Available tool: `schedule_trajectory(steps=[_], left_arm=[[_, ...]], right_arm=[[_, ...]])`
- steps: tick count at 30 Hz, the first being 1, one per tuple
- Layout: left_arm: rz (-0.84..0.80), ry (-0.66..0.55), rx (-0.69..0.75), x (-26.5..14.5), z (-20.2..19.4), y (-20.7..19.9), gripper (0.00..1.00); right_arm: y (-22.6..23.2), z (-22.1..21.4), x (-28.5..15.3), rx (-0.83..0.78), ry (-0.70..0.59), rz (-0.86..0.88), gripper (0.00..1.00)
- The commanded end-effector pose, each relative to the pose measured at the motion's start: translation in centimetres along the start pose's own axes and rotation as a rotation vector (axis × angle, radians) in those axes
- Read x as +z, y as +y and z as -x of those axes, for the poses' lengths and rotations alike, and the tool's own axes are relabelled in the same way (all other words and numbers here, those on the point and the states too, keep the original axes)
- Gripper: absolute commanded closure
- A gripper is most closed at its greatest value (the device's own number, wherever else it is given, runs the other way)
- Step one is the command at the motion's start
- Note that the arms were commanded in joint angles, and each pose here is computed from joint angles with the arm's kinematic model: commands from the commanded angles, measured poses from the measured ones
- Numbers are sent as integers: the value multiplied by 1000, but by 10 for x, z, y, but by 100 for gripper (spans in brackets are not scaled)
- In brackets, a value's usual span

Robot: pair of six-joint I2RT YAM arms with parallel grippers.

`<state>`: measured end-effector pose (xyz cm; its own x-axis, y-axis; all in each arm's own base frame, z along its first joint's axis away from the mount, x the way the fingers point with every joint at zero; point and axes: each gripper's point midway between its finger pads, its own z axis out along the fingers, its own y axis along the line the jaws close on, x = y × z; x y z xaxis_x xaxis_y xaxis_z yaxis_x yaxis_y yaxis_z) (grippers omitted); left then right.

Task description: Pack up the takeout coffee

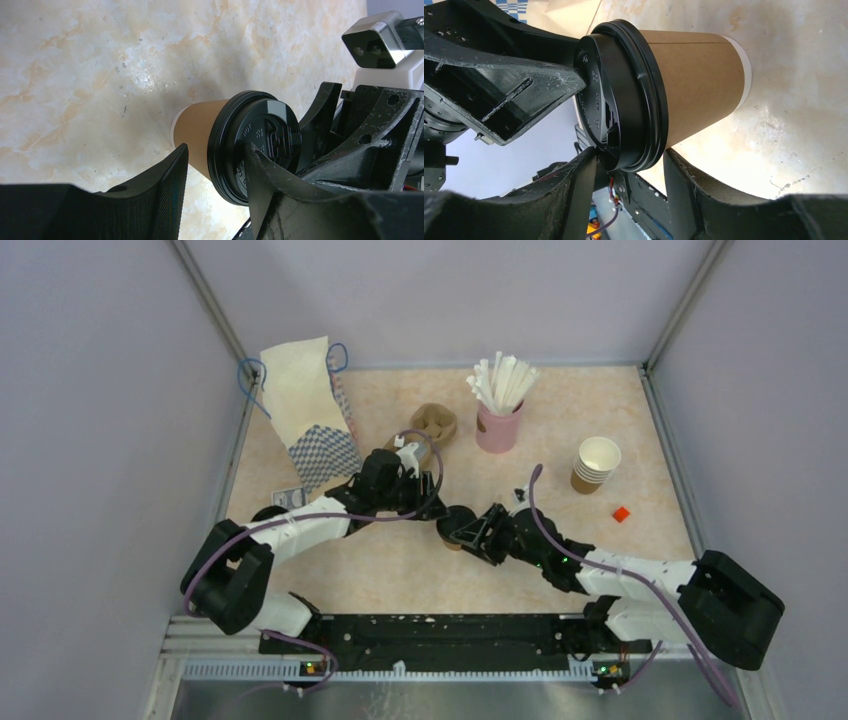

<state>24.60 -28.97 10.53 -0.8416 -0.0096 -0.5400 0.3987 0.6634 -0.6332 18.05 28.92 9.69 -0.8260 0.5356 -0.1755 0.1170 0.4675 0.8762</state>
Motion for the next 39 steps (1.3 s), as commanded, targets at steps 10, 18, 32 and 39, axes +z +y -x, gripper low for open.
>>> schedule_trajectory(steps=[10, 18, 32, 39], left_arm=[[140, 115, -20, 3, -37, 36, 50], [142, 122, -28, 1, -44, 39, 50], [159, 130, -38, -1, -50, 43, 51], [145, 130, -25, -3, -50, 34, 51]], right_arm=[[-37, 10, -1, -19, -96, -73, 56], [-57, 9, 4, -25, -101, -145, 58], [-68, 39, -16, -92, -253, -221, 60], [-42, 69, -17, -158, -317, -160, 57]])
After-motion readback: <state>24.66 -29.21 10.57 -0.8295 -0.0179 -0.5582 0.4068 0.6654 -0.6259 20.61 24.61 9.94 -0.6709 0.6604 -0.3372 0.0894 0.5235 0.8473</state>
